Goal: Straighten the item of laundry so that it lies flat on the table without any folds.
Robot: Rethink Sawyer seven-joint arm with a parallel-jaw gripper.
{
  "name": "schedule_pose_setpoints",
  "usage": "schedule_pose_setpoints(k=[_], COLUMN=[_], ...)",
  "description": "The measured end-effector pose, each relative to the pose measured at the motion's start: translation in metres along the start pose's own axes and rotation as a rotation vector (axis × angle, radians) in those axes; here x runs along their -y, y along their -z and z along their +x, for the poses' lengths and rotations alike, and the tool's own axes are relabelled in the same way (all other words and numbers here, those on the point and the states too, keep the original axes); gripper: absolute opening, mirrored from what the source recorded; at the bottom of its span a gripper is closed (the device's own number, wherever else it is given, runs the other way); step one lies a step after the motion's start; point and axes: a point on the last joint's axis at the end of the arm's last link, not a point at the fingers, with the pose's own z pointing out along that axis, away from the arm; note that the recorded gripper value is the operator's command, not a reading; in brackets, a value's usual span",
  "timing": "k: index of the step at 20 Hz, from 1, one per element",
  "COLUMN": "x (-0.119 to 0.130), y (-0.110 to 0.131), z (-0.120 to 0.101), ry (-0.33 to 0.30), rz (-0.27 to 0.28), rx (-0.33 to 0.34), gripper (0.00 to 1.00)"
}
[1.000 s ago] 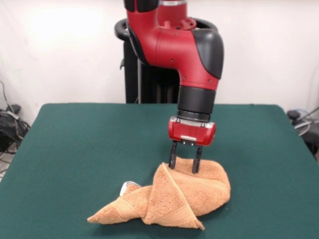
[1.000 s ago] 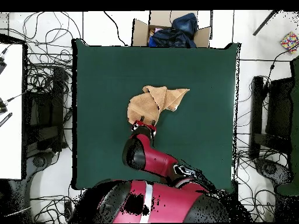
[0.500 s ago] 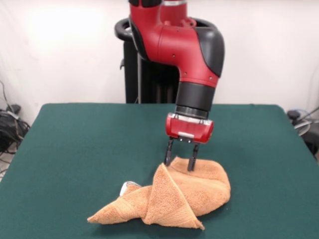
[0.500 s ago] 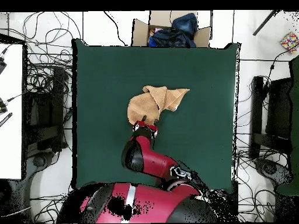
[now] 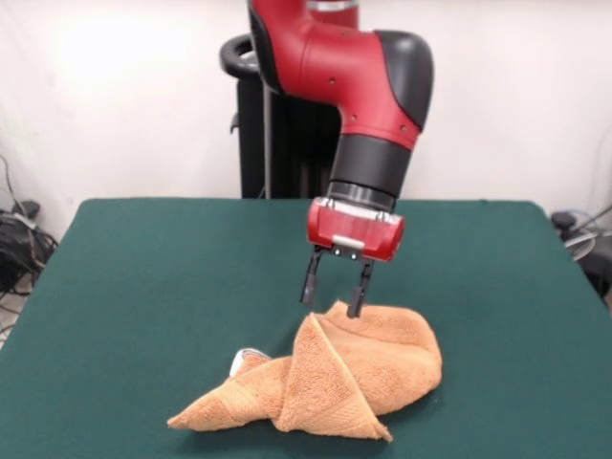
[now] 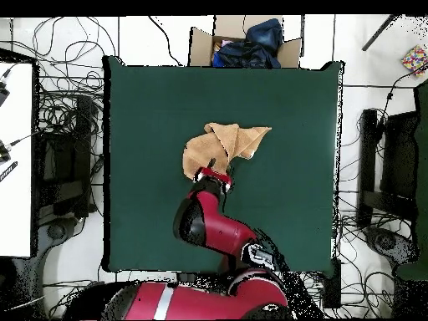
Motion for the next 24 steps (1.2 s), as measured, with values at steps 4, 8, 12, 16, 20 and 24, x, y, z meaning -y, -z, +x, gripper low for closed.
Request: schedule_pose_setpoints(k=[4, 8, 12, 16, 20, 24], x=[0.000, 0.002, 0.008, 0.018, 0.032, 0.041], y=[0.005, 0.010, 0.013, 0.012, 0.005, -0.006], z=[-0.015, -0.027, -0.034, -0.038, -0.032, -0.014], ry=[-0.005, -0.013, -0.026, -0.042, -0.044, -0.028], rz=[-0.002, -0.002, 0.002, 0.012, 0.019, 0.015], rx=[0.027, 0.025, 0.007, -0.011, -0.027, -0.058], gripper=[1.00, 1.00, 1.00, 1.00, 1.00, 1.00])
